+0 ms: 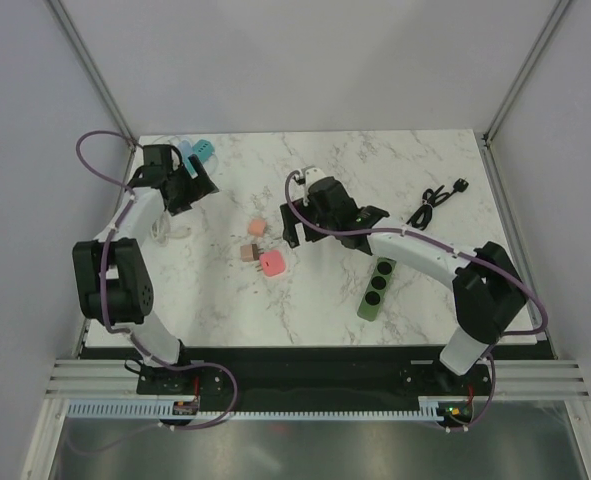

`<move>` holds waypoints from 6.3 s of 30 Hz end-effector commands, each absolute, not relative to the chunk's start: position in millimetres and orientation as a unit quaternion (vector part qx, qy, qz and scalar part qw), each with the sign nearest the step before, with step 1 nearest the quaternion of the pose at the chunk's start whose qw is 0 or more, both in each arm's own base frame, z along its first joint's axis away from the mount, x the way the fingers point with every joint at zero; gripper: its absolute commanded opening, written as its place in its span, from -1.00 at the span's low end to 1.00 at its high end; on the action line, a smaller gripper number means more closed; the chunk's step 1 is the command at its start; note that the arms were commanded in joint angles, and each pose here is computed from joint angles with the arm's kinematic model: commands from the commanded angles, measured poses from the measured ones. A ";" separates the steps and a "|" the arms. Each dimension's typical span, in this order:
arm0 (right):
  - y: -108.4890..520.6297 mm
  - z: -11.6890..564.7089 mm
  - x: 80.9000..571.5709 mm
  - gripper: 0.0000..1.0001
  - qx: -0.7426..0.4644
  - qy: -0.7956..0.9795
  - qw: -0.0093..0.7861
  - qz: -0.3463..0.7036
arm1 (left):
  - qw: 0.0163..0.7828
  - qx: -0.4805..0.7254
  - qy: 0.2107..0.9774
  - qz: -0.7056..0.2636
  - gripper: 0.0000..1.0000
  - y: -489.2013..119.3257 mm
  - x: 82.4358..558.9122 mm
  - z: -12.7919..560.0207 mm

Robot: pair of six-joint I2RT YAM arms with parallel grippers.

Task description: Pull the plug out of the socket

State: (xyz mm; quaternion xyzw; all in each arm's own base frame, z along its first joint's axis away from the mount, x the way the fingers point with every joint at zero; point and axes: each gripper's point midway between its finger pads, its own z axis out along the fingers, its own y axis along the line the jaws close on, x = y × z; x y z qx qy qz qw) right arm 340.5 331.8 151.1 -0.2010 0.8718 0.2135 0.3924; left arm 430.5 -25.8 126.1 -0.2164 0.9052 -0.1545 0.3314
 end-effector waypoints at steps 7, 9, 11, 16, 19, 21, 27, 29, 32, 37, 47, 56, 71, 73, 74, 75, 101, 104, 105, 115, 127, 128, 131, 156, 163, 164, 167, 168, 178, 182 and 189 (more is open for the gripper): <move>315.2 112.9 305.6 0.96 -0.204 0.884 0.353 0.228 | 0.447 -0.119 0.886 -0.027 0.97 34.5 560.5 140.1; 312.8 110.0 301.1 0.96 -0.204 0.886 0.348 0.230 | 0.456 -0.110 0.883 -0.018 0.96 42.9 573.2 142.1; 306.3 108.6 296.8 0.96 -0.205 0.887 0.348 0.226 | 0.471 -0.101 0.876 -0.006 0.92 56.8 589.9 146.1; 295.1 110.9 298.0 0.96 -0.205 0.887 0.353 0.218 | 0.496 -0.103 0.861 0.041 0.89 92.0 618.2 157.9; 294.5 113.3 306.7 0.96 -0.199 0.887 0.353 0.223 | 0.495 -0.123 0.860 0.034 0.83 93.4 636.3 150.1; 296.3 114.1 311.3 0.96 -0.195 0.887 0.348 0.233 | 0.487 -0.131 0.863 0.020 0.80 90.9 644.5 134.3; 303.0 110.0 320.0 0.96 -0.188 0.889 0.341 0.241 | 0.495 -0.156 0.854 -0.011 0.77 85.6 663.9 126.6; 303.8 106.9 320.7 0.96 -0.184 0.890 0.338 0.243 | 0.495 -0.161 0.854 -0.016 0.77 84.8 666.7 122.6; 302.5 98.8 320.1 0.96 -0.178 0.894 0.331 0.242 | 0.490 -0.183 0.852 -0.012 0.78 88.4 667.6 113.7; 301.2 92.0 317.6 0.96 -0.163 0.898 0.325 0.246 | 0.491 -0.194 0.848 -0.041 0.68 80.6 674.4 102.6; 303.6 87.2 316.4 0.96 -0.163 0.901 0.314 0.252 | 0.481 -0.220 0.845 -0.079 -0.02 68.3 675.9 89.8; 318.6 87.3 322.2 0.96 -0.169 0.898 0.304 0.270 | 0.474 -0.175 0.860 -0.068 -0.93 52.1 650.3 108.8; 366.1 118.5 337.8 0.96 -0.156 0.872 0.292 0.361 | 0.460 -0.145 0.873 -0.074 -0.95 18.9 577.5 139.5; 359.0 117.5 332.3 0.96 -0.154 0.874 0.295 0.354 | 0.460 -0.147 0.872 -0.080 -0.67 17.8 580.7 140.1; 355.9 121.8 330.6 0.96 -0.154 0.873 0.301 0.353 | 0.463 -0.151 0.870 -0.079 -0.48 18.2 583.9 142.5; 350.3 115.8 327.2 0.96 -0.154 0.876 0.298 0.345 | 0.460 -0.159 0.871 -0.071 -0.02 22.5 586.3 136.0; 309.5 88.4 355.1 0.96 -0.125 0.892 0.287 0.326 | 0.515 -0.071 0.854 0.005 0.64 64.7 678.4 108.7; 310.4 86.8 355.8 0.96 -0.123 0.893 0.283 0.328 | 0.529 -0.051 0.847 -0.014 0.86 56.7 687.7 104.0; 310.9 87.2 356.0 0.96 -0.123 0.893 0.283 0.329 | 0.532 -0.039 0.846 -0.020 0.86 53.6 691.0 99.7; 310.5 80.3 355.7 0.96 -0.120 0.897 0.274 0.325 | 0.580 -0.024 0.814 -0.032 0.43 49.5 712.0 119.9; 318.6 96.6 360.1 0.96 -0.109 0.890 0.280 0.344 | 0.541 -0.036 0.838 -0.067 -0.95 36.3 688.6 114.0; 319.7 98.1 361.5 0.96 -0.108 0.889 0.280 0.347 | 0.537 -0.049 0.839 -0.076 -0.95 34.3 683.9 115.8; 330.1 103.4 366.5 0.96 -0.105 0.883 0.278 0.364 | 0.519 -0.067 0.845 -0.110 -0.96 18.6 662.6 121.0; 456.1 97.4 510.8 0.62 0.007 0.804 0.258 0.536 | 0.411 -0.050 0.903 -0.118 -0.96 -106.7 504.8 93.8; 466.9 64.1 529.2 0.31 0.056 0.791 0.249 0.556 | 0.412 -0.043 0.902 -0.117 -0.96 -107.2 506.4 94.1; 467.3 61.2 529.5 0.21 0.066 0.791 0.242 0.558 | 0.411 -0.041 0.903 -0.120 -0.95 -108.5 505.8 94.0; 471.2 53.4 528.6 0.19 0.073 0.784 0.236 0.569 | 0.409 -0.040 0.902 -0.132 -0.95 -113.9 505.6 94.4; 475.7 59.9 527.5 0.19 0.073 0.774 0.236 0.583 | 0.408 -0.039 0.902 -0.134 -0.95 -115.6 505.5 94.3; 501.1 22.7 505.6 -0.03 0.132 0.768 0.201 0.594 | 0.415 -0.028 0.896 -0.155 -0.95 -130.1 503.3 109.4; 504.1 15.6 507.8 -0.49 0.157 0.768 0.199 0.589 | 0.423 -0.025 0.891 -0.162 -0.96 -132.5 502.6 120.3; 508.0 4.7 515.4 -1.00 0.186 0.771 0.203 0.574 | 0.425 -0.024 0.887 -0.177 -0.95 -137.6 502.4 128.9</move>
